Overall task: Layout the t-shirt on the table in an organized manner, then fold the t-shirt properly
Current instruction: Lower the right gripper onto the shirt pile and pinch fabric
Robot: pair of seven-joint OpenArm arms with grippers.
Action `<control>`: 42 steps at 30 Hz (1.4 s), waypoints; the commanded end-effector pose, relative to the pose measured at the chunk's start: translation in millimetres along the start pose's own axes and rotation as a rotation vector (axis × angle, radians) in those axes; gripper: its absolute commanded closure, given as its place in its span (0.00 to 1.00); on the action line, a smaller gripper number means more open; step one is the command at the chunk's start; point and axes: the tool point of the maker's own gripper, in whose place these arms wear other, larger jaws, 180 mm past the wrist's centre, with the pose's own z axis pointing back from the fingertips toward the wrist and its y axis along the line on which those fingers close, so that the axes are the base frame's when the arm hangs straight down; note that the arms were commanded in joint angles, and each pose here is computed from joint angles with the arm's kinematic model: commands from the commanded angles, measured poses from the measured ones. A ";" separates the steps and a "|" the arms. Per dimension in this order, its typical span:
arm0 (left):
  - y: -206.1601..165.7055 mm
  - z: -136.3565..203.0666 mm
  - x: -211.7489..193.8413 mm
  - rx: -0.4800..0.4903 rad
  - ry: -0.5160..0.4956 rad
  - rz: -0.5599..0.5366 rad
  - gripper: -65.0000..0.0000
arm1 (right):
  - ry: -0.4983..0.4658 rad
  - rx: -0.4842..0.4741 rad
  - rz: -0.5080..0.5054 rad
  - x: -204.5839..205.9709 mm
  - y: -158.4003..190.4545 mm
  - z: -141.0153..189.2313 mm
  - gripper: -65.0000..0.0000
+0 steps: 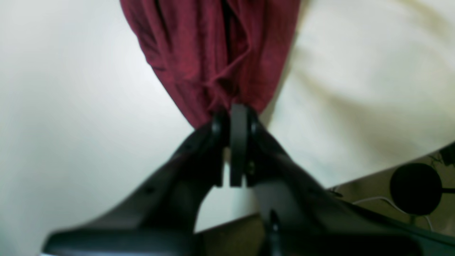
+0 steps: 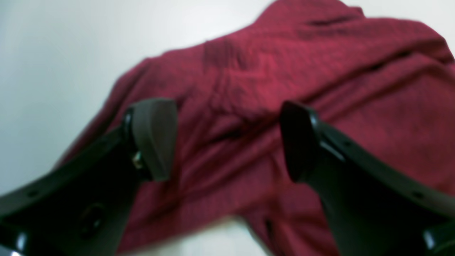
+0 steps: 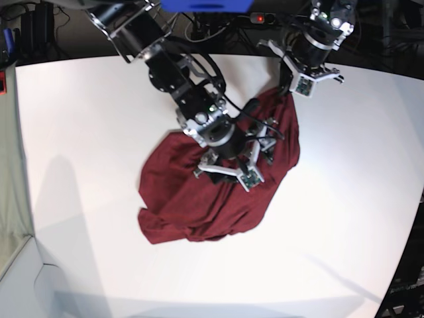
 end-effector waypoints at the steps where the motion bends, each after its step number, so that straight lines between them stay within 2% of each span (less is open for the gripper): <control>1: 0.4 2.4 9.8 0.003 -0.038 -0.001 1.00 | -0.057 0.006 0.009 17.8 3.0 -1.9 0.29; 8: -4.4 1.2 9.5 0.005 -0.040 0.018 1.00 | -0.064 0.051 0.065 12.8 21.4 -11.5 0.29; 21: -4.3 1.9 5.0 0.005 -0.028 0.020 1.00 | -0.007 0.019 0.097 1.7 3.1 -28.6 0.30; 24: -3.6 1.0 6.1 0.007 -0.031 0.019 1.00 | -0.009 0.019 0.097 2.3 3.2 -28.5 0.41; 31: -3.1 0.4 7.2 0.007 -0.034 0.018 1.00 | -0.010 0.020 0.097 2.9 3.2 -28.3 0.82; 35: -2.2 0.1 7.3 0.010 -0.034 0.018 1.00 | -0.020 0.015 0.103 9.0 0.5 -28.9 1.00; 42: 1.4 0.8 12.2 0.020 -0.047 0.017 1.00 | -0.137 -0.002 0.092 52.6 -6.9 -12.5 1.00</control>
